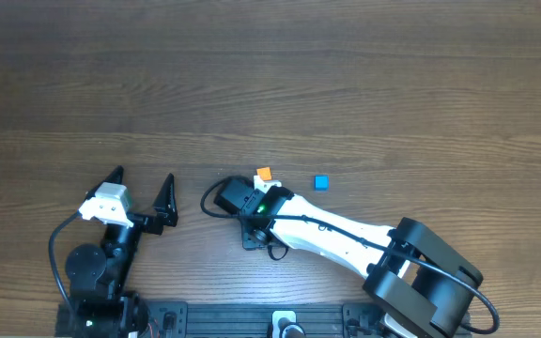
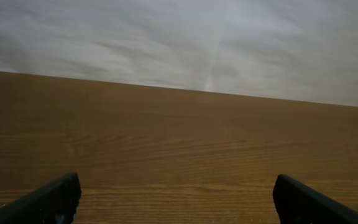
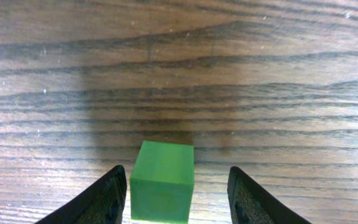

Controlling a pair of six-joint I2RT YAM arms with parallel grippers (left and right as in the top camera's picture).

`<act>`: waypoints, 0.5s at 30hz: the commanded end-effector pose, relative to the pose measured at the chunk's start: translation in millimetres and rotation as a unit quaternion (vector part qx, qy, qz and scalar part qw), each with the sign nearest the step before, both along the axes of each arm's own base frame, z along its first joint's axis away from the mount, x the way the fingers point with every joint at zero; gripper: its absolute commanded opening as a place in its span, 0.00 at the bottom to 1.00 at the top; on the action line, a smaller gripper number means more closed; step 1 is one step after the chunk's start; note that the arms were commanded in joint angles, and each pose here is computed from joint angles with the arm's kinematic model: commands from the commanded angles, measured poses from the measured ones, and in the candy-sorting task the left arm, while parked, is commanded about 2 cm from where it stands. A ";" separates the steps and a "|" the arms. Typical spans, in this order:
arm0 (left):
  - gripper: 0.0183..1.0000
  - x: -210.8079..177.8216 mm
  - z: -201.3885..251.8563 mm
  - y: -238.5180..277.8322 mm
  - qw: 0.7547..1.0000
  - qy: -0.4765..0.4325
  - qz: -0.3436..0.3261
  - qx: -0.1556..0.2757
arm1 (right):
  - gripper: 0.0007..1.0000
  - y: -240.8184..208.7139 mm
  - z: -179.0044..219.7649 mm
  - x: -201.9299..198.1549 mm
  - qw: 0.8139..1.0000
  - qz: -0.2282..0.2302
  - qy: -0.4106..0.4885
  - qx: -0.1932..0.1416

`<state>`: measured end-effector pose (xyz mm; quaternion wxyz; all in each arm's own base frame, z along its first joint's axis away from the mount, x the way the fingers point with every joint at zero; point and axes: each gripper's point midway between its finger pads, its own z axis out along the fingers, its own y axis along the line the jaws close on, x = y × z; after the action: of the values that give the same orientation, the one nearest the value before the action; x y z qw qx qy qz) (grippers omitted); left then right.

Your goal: Stack Cubes

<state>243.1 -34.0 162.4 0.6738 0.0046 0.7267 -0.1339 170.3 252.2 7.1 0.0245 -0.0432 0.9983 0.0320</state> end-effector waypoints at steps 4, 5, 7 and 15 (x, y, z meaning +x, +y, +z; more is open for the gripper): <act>1.00 -0.1 -1.1 0.0 1.000 -0.002 0.000 0.009 | 0.45 5.5 1.0 2.8 1.000 -0.017 -0.009 0.000; 1.00 -0.1 -1.1 0.0 1.000 -0.002 0.000 0.009 | 0.45 5.3 1.0 2.6 1.000 -0.022 -0.008 0.000; 1.00 -0.1 -1.3 0.0 1.000 -0.002 0.000 0.009 | 0.45 5.4 1.0 2.7 1.000 -0.026 -0.008 0.000; 1.00 -0.1 -1.1 0.0 1.000 -0.002 0.000 0.009 | 0.42 4.9 1.0 2.4 0.999 -0.041 -0.006 0.000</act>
<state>243.1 -34.0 162.4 0.6739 0.0054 0.7267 -0.1332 169.2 252.8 7.1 0.0240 -0.0121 0.9991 0.0322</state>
